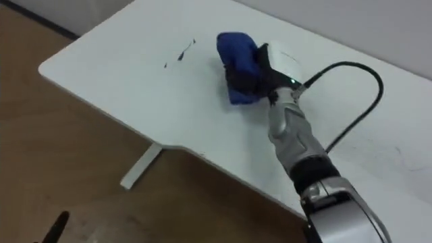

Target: Wipe table

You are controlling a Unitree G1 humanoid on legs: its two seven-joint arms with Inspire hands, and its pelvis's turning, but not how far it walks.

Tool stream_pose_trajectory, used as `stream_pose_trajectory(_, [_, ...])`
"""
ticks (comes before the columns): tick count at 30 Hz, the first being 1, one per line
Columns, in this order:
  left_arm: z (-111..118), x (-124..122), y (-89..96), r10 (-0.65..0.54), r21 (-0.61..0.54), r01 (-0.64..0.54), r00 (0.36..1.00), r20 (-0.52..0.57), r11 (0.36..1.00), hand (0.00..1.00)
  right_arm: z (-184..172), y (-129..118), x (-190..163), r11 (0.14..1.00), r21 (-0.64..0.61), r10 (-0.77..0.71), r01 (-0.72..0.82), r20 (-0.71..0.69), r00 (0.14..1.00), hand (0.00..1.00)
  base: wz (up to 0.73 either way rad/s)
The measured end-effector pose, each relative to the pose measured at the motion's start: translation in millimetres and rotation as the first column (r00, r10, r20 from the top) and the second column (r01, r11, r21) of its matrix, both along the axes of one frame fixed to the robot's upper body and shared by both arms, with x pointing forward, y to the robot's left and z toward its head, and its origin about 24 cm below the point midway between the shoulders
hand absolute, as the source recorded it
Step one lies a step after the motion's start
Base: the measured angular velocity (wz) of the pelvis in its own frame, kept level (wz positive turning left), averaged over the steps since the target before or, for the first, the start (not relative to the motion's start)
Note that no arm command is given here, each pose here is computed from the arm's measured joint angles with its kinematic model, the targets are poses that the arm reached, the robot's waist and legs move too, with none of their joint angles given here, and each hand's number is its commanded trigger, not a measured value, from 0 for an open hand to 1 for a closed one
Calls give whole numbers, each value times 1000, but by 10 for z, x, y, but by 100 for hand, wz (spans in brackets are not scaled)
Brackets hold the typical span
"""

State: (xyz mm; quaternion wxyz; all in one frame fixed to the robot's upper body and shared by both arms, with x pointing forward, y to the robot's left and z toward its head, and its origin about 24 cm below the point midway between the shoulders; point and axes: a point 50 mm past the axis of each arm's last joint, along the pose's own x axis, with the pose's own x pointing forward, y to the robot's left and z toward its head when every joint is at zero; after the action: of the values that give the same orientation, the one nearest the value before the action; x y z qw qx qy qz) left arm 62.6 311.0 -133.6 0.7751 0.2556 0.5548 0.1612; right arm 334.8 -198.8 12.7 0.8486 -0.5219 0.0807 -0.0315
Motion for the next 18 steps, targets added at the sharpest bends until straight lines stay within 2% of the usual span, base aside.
stream_pose_trajectory(2, [-73, -301, -81, 35, -39, -38, 997, -69, 999, 0, -324, -471, -394, 994, -45, -100, 95, -125, 987, 100, 25])
stream_pose_trajectory(4, [-109, -413, -145, 54, -63, -60, 994, -97, 996, 0, -377, -790, -598, 979, -67, -203, 195, -140, 969, 100, 20])
stream_pose_trajectory(5, [-110, -427, -146, 58, -63, -65, 993, -98, 996, 0, -392, -936, -684, 964, -81, -262, 252, -157, 952, 100, 7])
stream_pose_trajectory(8, [-95, -331, -127, 59, -60, -63, 996, -66, 996, 0, -362, -1100, -735, 949, -106, -312, 297, -186, 932, 100, -13])
stream_pose_trajectory(12, [-90, -160, -162, 46, -68, -48, 999, -23, 997, 0, -331, -971, -640, 961, -118, -269, 249, -203, 942, 100, -51])
stream_pose_trajectory(14, [-115, -183, -227, 56, -80, -59, 998, -39, 995, 0, -236, -680, -468, 979, -166, -149, 120, -178, 973, 100, -75])
stream_pose_trajectory(16, [-145, -224, -302, 64, -98, -69, 997, -54, 993, 0, -169, -447, -317, 985, -163, -83, 56, -162, 983, 100, -33])
stream_pose_trajectory(18, [-169, -272, -361, 76, -112, -84, 994, -73, 990, 0, -114, -356, -246, 986, -163, -53, 29, -144, 988, 100, -21])
